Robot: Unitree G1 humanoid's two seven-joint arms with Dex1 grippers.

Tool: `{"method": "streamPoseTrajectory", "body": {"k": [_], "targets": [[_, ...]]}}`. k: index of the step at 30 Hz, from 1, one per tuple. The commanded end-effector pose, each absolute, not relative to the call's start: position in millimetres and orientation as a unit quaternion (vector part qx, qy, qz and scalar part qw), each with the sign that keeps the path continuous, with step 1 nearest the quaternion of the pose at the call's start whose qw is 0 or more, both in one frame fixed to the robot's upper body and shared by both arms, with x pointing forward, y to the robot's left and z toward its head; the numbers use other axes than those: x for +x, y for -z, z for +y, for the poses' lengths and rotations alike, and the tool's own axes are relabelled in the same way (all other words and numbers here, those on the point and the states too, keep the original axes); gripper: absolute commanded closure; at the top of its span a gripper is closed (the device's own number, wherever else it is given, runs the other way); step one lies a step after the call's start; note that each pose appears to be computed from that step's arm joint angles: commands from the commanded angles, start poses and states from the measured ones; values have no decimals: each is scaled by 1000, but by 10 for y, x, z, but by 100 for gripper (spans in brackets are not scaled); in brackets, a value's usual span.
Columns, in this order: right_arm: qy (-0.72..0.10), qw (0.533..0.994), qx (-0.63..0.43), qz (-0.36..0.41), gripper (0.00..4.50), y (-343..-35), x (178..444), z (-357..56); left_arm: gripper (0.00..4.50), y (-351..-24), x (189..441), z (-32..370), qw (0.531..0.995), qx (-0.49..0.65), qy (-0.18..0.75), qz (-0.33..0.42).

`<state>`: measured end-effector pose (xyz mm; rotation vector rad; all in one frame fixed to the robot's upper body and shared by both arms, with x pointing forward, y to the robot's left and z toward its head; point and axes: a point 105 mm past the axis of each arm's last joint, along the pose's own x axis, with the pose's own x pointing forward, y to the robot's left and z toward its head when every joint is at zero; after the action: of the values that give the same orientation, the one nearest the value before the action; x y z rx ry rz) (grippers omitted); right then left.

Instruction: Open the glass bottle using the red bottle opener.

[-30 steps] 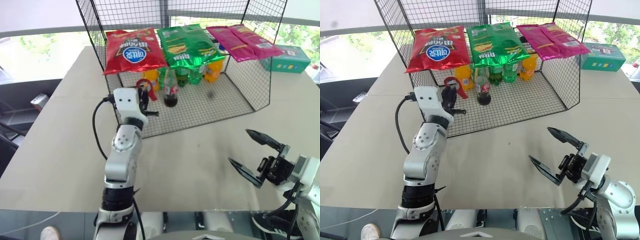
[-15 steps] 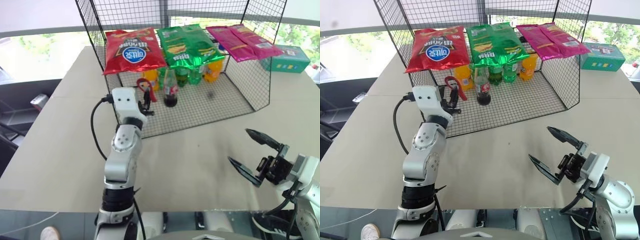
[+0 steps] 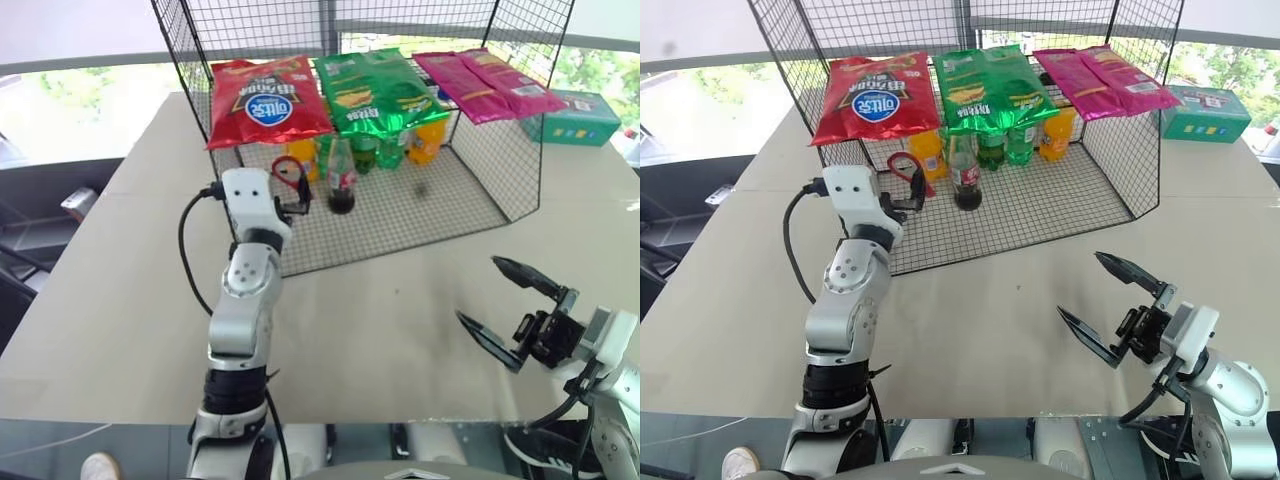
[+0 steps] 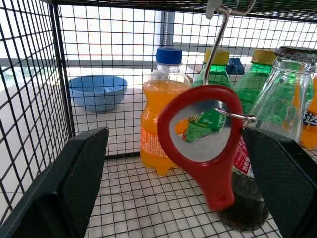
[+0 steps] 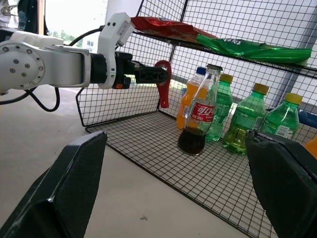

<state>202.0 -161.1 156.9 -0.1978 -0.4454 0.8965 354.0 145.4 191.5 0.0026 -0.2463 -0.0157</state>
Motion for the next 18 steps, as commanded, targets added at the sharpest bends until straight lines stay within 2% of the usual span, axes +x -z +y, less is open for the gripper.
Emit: {"method": "streamPoseTrajectory", "body": {"k": [1,5,10,13,15,16,18], "targets": [[-433,864,-108,-233,0,-1686,1982,-1575,9,-2049,3487,1436,988,7,8,-152],[-432,865,-108,-231,0,-1684,1978,-1576,9,-2004,3417,1435,989,6,9,-148],[-433,865,-106,-231,0,-1682,1988,-1564,9,-2044,3474,1436,988,8,6,-155],[-433,864,-107,-232,0,-1693,1998,-1559,80,-2073,3506,1400,987,4,29,-160],[-432,864,-107,-233,0,-1699,2000,-1557,183,-2082,3516,1395,986,6,37,-162],[-432,865,-108,-233,0,-1701,1999,-1558,215,-2081,3518,1387,986,8,42,-163],[-431,865,-108,-233,0,-1702,1996,-1559,311,-2078,3518,1377,985,9,47,-164]]}}
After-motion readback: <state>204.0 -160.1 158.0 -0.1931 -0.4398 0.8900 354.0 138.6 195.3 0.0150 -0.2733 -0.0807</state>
